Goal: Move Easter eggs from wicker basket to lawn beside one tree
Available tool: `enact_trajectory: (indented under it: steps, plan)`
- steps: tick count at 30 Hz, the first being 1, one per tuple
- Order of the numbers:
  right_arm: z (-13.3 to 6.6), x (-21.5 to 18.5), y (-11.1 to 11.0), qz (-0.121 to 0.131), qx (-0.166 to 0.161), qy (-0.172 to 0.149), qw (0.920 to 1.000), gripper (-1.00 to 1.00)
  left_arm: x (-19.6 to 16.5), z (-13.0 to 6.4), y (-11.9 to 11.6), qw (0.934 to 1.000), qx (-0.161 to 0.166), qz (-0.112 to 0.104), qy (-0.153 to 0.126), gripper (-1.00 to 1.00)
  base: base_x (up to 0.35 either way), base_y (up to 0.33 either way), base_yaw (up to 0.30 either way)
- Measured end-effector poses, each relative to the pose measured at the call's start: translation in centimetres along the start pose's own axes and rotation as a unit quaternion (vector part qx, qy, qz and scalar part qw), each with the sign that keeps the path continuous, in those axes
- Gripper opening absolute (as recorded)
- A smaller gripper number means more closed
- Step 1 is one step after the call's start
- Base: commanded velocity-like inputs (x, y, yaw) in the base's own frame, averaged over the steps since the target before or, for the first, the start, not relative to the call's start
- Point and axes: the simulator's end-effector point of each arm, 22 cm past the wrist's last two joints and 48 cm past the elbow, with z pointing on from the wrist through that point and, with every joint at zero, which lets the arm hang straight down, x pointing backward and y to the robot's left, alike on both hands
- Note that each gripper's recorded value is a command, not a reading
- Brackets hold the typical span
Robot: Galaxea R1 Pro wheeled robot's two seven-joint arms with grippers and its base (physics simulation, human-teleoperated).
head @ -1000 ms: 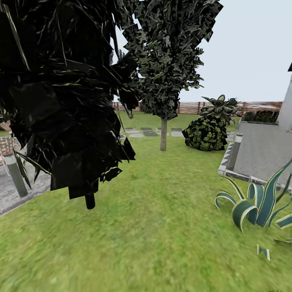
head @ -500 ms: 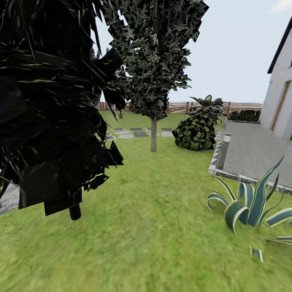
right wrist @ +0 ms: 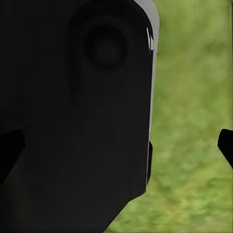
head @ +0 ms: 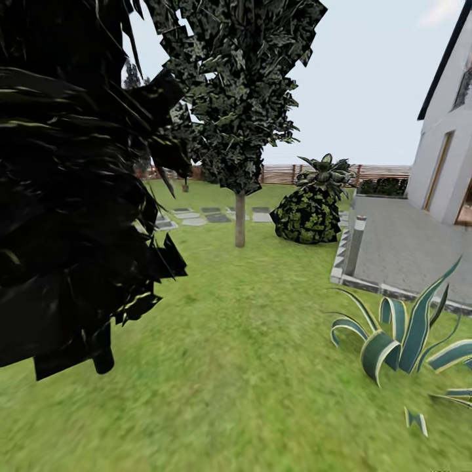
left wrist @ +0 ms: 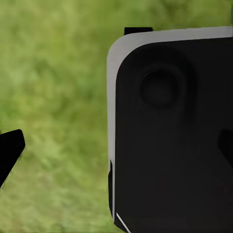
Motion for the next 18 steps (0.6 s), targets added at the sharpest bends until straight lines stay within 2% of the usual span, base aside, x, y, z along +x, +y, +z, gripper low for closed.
enact_trajectory:
  steps: [5, 18]
  plan:
    - [-0.01, 0.02, -0.06, 0.001, 0.0, 0.0, 1.0, 1.0, 0.0, 0.0, 0.03, 1.0, 0.0, 0.0, 0.0, 1.0, 0.283, 0.0, -0.223]
    - [-0.03, 0.04, -0.33, 0.001, 0.002, 0.001, 1.0, 1.0, 0.01, 0.0, 0.01, 1.0, 0.0, 0.0, 0.0, 1.0, 0.283, 0.0, -0.013]
